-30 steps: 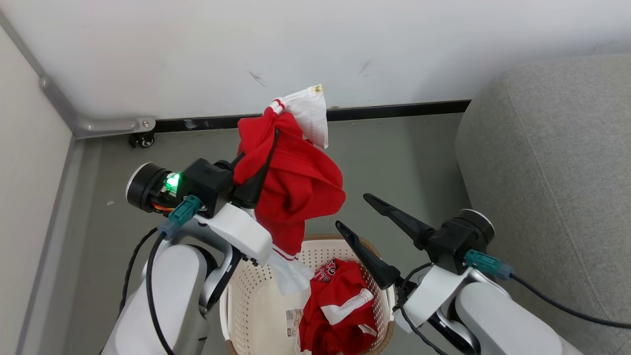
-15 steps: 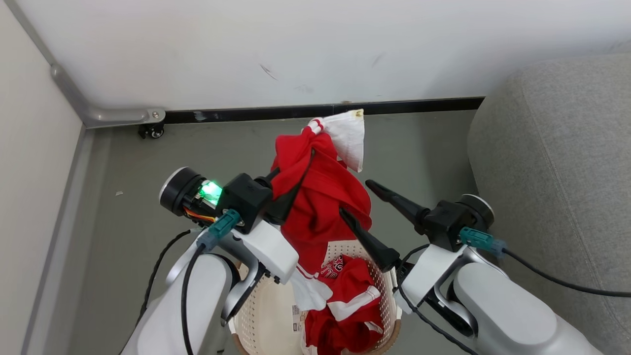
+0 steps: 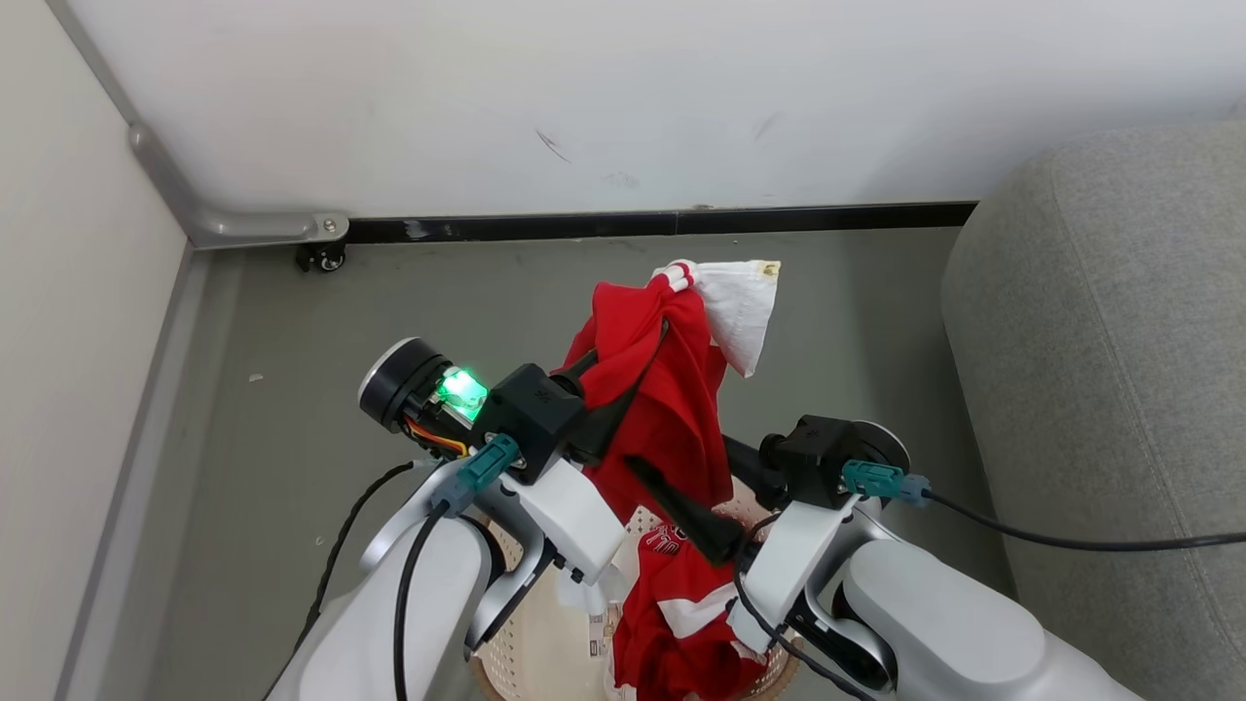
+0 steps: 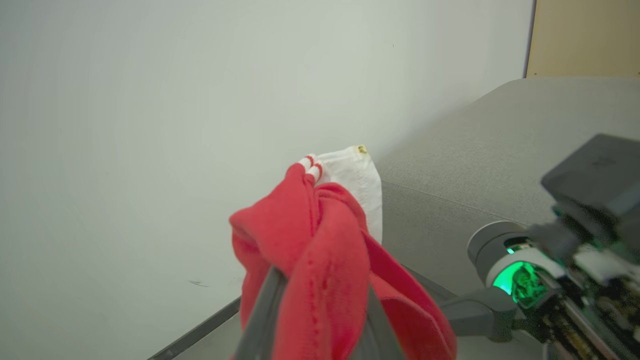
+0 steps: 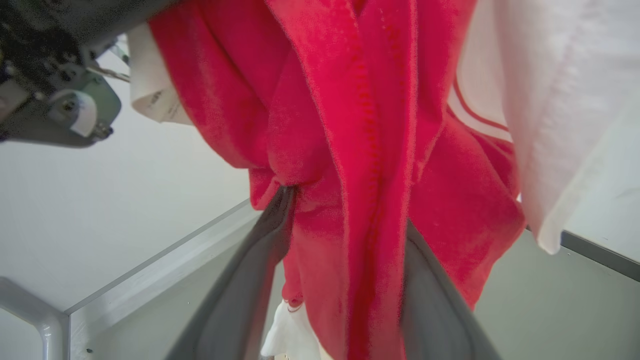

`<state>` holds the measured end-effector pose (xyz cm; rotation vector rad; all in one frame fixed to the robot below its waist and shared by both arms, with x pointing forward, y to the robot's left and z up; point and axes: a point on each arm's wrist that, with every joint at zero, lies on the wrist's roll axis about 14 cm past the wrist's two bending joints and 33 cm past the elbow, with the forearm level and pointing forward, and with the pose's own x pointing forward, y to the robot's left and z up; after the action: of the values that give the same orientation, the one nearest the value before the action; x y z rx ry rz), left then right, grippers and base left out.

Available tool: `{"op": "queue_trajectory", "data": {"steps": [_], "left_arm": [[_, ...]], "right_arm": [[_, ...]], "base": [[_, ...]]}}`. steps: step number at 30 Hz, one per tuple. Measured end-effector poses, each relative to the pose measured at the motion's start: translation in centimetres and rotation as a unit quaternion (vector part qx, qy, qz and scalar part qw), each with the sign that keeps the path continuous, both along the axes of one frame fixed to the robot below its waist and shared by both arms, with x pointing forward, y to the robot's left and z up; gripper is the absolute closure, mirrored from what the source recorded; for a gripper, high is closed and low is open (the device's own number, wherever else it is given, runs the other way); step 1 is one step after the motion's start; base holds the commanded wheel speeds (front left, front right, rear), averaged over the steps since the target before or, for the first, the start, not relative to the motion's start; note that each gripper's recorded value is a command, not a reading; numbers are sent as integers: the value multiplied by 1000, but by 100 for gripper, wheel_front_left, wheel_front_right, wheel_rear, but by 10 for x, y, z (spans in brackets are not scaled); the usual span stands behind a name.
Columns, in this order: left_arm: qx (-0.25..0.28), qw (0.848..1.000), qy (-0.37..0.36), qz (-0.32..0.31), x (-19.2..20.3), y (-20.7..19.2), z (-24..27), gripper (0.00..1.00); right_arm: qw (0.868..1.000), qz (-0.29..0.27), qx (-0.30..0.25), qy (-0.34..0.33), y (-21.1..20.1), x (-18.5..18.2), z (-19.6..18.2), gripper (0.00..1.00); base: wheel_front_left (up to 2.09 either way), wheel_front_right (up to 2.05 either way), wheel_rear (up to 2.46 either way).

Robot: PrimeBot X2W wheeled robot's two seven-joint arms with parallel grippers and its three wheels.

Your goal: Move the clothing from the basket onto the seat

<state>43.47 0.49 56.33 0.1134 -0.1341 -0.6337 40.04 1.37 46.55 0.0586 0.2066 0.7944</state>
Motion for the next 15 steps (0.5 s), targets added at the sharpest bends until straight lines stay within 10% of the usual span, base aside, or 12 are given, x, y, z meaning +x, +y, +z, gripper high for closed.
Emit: {"op": "queue_trajectory", "data": {"steps": [15], "left_arm": [[-8, 1000, 8, 13, 1, 12, 1, 100]], "right_arm": [[1000, -22, 17, -1, -9, 8, 11, 100]], "base": [[0, 0, 0]]}}
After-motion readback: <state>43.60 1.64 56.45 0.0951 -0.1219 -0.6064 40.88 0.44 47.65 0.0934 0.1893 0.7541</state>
